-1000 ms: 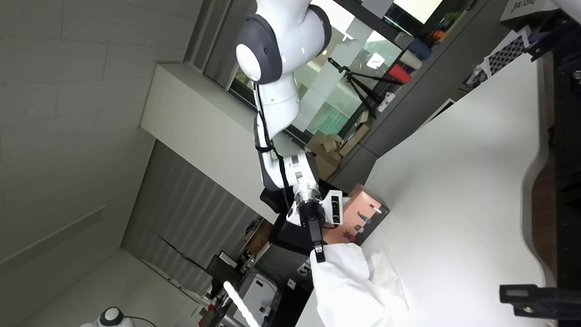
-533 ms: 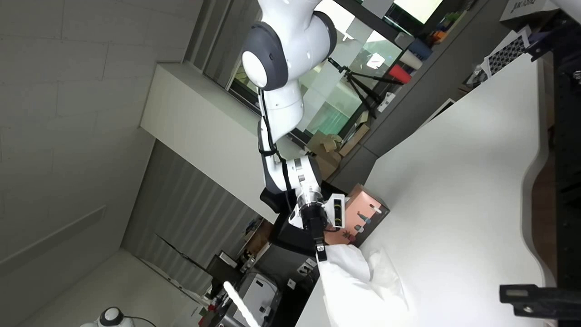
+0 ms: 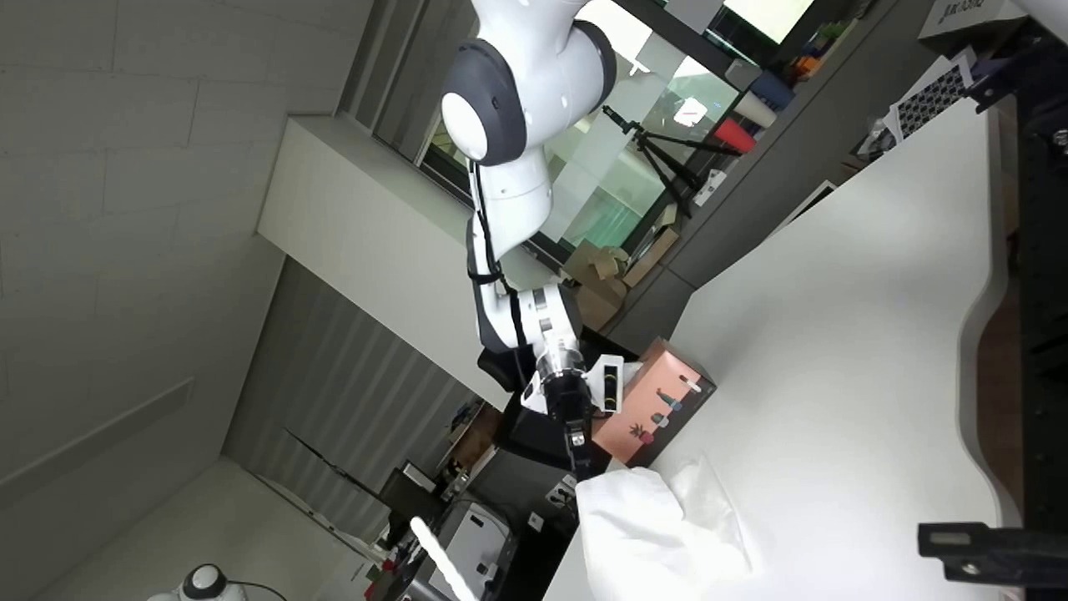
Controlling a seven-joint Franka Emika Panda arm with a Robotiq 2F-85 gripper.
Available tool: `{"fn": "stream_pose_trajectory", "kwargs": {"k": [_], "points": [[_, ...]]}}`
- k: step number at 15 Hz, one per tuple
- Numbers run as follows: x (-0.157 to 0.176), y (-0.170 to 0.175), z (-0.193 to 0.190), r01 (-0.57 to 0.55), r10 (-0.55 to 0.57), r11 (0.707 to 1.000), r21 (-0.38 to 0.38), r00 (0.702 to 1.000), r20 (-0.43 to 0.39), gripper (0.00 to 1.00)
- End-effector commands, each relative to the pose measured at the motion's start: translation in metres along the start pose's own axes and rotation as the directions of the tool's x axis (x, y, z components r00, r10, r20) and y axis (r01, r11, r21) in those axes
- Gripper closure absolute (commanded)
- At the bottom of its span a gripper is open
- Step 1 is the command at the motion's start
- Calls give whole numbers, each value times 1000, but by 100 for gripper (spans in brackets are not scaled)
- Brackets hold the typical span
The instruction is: Put two tissues on the table
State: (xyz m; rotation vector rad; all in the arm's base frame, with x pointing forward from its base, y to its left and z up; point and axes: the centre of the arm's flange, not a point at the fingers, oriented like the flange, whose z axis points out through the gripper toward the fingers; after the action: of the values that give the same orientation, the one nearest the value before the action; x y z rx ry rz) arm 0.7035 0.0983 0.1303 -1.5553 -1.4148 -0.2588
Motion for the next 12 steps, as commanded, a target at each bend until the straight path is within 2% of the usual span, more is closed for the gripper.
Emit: {"fn": "stream_pose_trajectory", "kwargs": {"k": [1,12], "points": [[21,-6,-10,23,-19,997,-78,998,61,0],[57,-11,-14,99,-46,971,-217,970,237,0]]}}
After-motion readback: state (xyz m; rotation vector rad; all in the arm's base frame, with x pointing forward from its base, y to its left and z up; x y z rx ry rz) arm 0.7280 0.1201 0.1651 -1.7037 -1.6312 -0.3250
